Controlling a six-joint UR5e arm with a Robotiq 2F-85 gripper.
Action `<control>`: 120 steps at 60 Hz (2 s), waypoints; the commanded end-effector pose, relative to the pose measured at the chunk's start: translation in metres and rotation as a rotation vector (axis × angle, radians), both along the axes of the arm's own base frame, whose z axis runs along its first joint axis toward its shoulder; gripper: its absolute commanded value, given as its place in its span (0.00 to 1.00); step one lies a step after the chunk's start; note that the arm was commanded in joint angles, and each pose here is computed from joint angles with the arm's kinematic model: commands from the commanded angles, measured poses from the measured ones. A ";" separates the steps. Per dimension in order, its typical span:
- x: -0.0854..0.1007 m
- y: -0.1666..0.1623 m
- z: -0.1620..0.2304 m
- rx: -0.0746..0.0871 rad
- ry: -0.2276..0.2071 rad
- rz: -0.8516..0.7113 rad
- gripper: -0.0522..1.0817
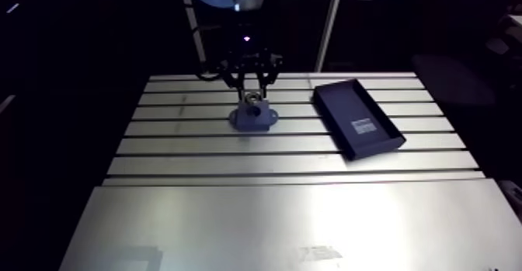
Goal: Pick up the bearing and press it into the housing until flush.
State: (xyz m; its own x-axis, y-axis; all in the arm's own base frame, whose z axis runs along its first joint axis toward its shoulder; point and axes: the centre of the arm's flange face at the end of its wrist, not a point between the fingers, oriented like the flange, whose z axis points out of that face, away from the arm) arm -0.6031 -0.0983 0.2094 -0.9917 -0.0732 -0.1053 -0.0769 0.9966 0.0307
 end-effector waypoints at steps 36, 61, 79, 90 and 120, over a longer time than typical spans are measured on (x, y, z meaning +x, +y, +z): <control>0.001 0.001 -0.015 -0.002 -0.024 0.017 0.65; 0.002 0.001 -0.017 -0.002 -0.028 0.018 0.65; 0.002 0.001 -0.019 -0.002 -0.031 0.018 0.65; 0.003 0.001 -0.020 -0.003 -0.034 0.018 0.65; 0.004 0.001 -0.022 -0.003 -0.037 0.019 0.65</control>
